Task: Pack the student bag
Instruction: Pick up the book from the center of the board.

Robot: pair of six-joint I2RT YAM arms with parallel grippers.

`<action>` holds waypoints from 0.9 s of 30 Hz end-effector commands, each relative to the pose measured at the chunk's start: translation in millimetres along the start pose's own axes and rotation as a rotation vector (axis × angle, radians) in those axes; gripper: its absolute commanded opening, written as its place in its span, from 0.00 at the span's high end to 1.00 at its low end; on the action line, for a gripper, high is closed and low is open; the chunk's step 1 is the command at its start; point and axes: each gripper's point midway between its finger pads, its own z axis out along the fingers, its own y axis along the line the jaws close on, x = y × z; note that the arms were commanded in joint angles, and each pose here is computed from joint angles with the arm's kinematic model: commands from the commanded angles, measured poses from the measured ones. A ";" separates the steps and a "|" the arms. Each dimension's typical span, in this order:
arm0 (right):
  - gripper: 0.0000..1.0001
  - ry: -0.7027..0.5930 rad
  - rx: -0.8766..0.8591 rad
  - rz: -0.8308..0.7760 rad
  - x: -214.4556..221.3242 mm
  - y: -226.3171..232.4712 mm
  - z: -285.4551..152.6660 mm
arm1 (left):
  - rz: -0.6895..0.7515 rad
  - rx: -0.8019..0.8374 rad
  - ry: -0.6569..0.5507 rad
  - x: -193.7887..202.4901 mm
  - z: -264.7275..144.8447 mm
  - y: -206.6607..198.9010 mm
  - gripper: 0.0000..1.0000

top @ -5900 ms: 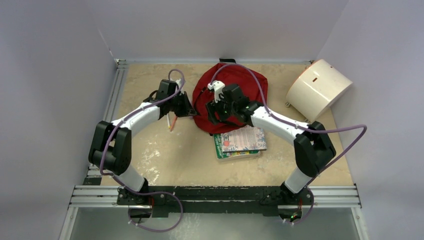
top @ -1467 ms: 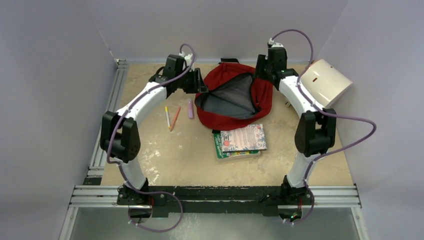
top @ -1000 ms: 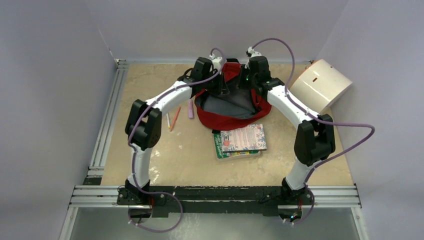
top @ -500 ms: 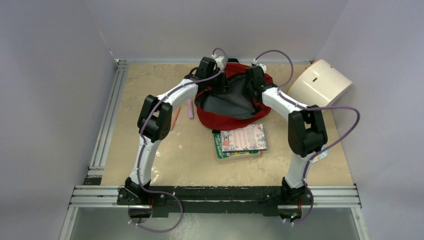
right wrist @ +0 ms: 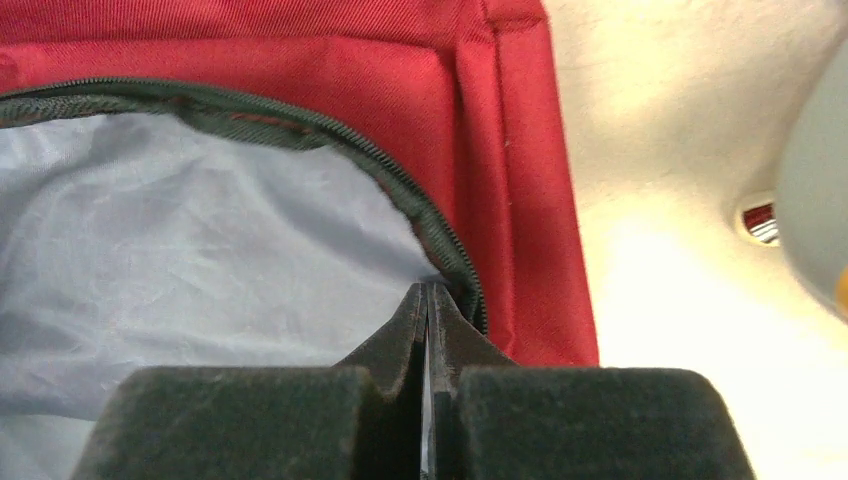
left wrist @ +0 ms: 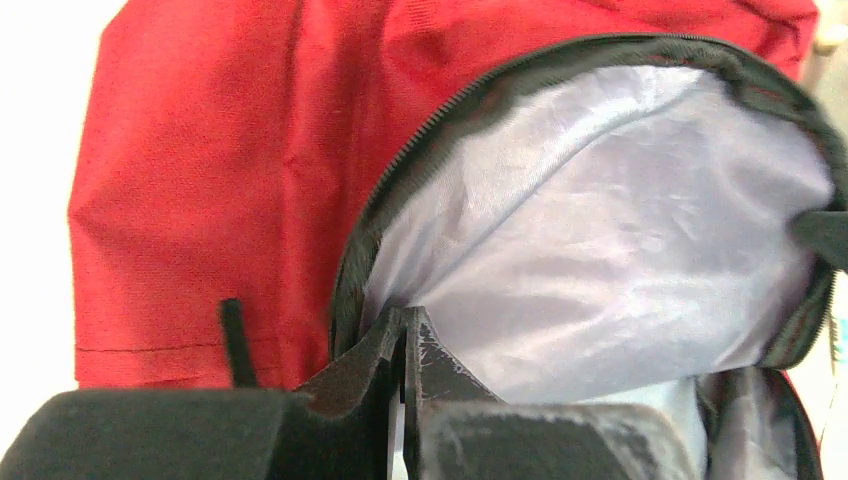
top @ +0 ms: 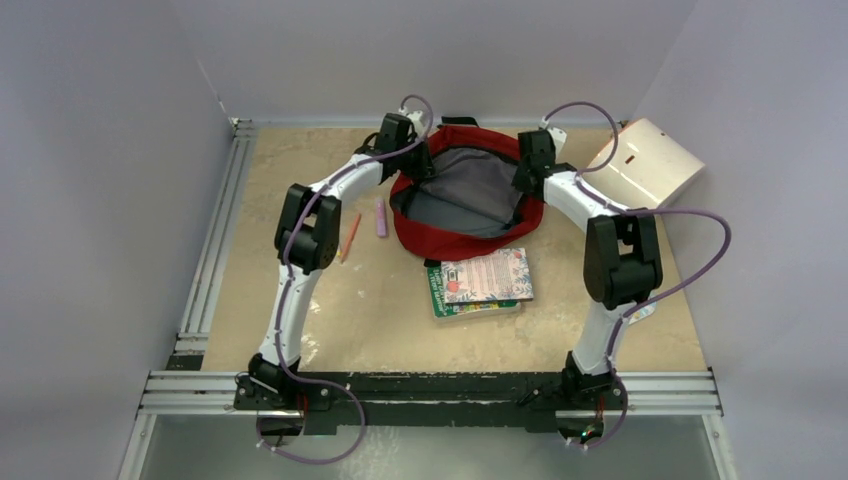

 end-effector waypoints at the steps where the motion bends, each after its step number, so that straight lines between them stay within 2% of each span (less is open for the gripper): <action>1: 1.00 -0.076 0.002 0.022 -26.0 -5.6 -18.1 | 0.041 -0.013 -0.044 -21.0 -0.8 6.5 1.00; 8: 1.00 -0.063 -0.044 0.022 -24.5 -4.1 -25.3 | 0.072 -0.010 -0.063 -34.1 -14.6 -1.4 1.00; 15: 1.00 -0.203 -0.269 0.064 -64.4 19.1 -96.9 | 0.124 -0.010 -0.167 -82.3 -82.0 -38.4 1.00; 16: 0.96 -0.228 -0.289 0.078 -69.8 19.4 -108.1 | 0.128 -0.019 -0.185 -87.8 -94.2 -41.2 1.00; 17: 0.88 -0.246 -0.304 0.086 -72.5 18.8 -116.8 | 0.129 -0.031 -0.204 -93.1 -107.6 -43.6 1.00; 19: 0.64 -0.256 -0.341 0.090 -73.2 18.5 -131.2 | 0.110 -0.050 -0.240 -100.6 -136.5 -46.6 0.96; 23: 0.51 -0.188 -0.376 0.096 -55.0 14.6 -143.5 | 0.099 -0.047 -0.320 -99.5 -191.3 -55.3 0.83; 27: 0.34 -0.210 -0.368 0.156 -43.5 -0.6 -158.6 | 0.043 -0.050 -0.346 -75.6 -234.5 -48.7 0.72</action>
